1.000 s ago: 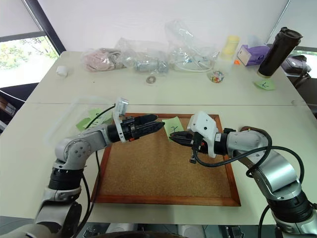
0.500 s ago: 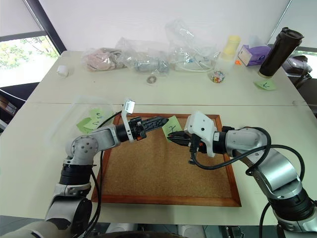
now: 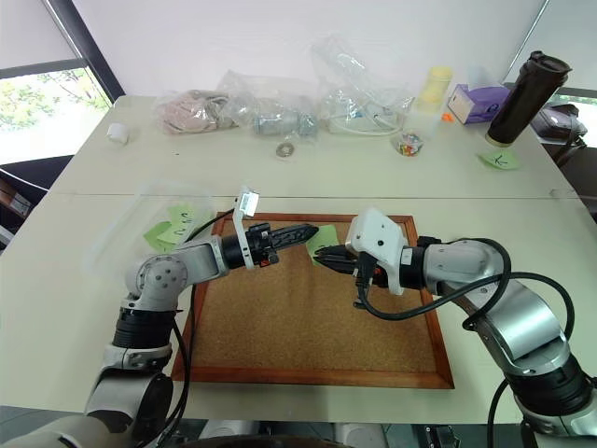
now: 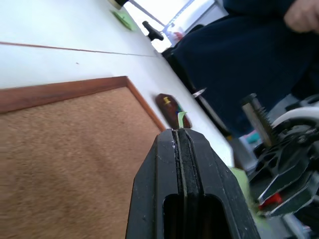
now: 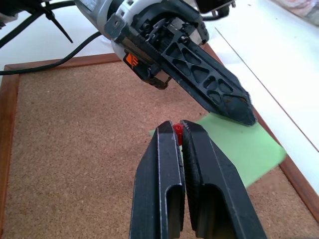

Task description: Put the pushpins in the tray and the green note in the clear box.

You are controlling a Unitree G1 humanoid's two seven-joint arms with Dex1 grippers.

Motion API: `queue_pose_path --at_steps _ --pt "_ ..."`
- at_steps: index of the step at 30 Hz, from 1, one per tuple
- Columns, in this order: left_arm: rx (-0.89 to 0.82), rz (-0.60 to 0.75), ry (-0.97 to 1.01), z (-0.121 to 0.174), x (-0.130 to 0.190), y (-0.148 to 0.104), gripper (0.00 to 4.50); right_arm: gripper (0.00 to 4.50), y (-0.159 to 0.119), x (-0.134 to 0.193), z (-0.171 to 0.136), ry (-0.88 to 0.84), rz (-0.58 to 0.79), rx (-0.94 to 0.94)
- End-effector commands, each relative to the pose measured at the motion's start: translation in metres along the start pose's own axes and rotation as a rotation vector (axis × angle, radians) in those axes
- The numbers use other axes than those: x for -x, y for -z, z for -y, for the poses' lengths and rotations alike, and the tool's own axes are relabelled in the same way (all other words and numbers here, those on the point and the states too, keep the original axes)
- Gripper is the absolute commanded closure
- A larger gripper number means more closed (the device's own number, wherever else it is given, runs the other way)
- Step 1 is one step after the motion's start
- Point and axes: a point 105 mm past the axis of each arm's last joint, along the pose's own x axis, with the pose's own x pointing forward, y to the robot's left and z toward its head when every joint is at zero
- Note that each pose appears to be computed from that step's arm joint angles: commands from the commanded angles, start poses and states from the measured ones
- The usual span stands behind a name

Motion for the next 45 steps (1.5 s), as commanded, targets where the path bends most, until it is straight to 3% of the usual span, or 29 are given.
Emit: queue_pose_path --at_steps 1,9,13,16,22,34,37,44,45 --pt "-0.137 0.0 -0.022 -0.001 0.002 -0.005 4.44 4.5 -0.015 0.011 0.012 0.058 0.027 0.047" --pt "-0.239 -0.024 -0.071 -0.013 0.006 -0.001 4.44 4.5 -0.019 0.03 0.033 0.16 0.032 0.038" --pt "-0.264 -0.005 -0.086 -0.015 0.009 -0.005 4.44 4.5 -0.01 0.055 0.056 0.287 0.018 -0.009" --pt "-0.285 0.025 -0.081 -0.009 0.011 -0.015 4.44 4.5 0.014 0.083 0.073 0.41 -0.032 -0.078" --pt "-0.402 0.054 -0.087 0.008 0.022 -0.033 4.44 4.5 0.09 0.151 0.088 0.636 -0.204 -0.259" --pt "-0.628 0.011 -0.253 0.002 0.077 -0.065 4.44 4.5 0.148 0.178 0.089 0.758 -0.291 -0.383" --pt "-0.66 0.014 -0.284 0.0 0.089 -0.075 4.5 3.5 0.151 0.18 0.092 0.773 -0.282 -0.396" --pt "-0.692 0.02 -0.343 -0.005 0.107 -0.091 4.5 0.03 0.152 0.179 0.098 0.771 -0.269 -0.4" --pt "-0.695 0.02 -0.357 -0.007 0.111 -0.093 4.5 0.03 0.151 0.179 0.098 0.77 -0.265 -0.397"
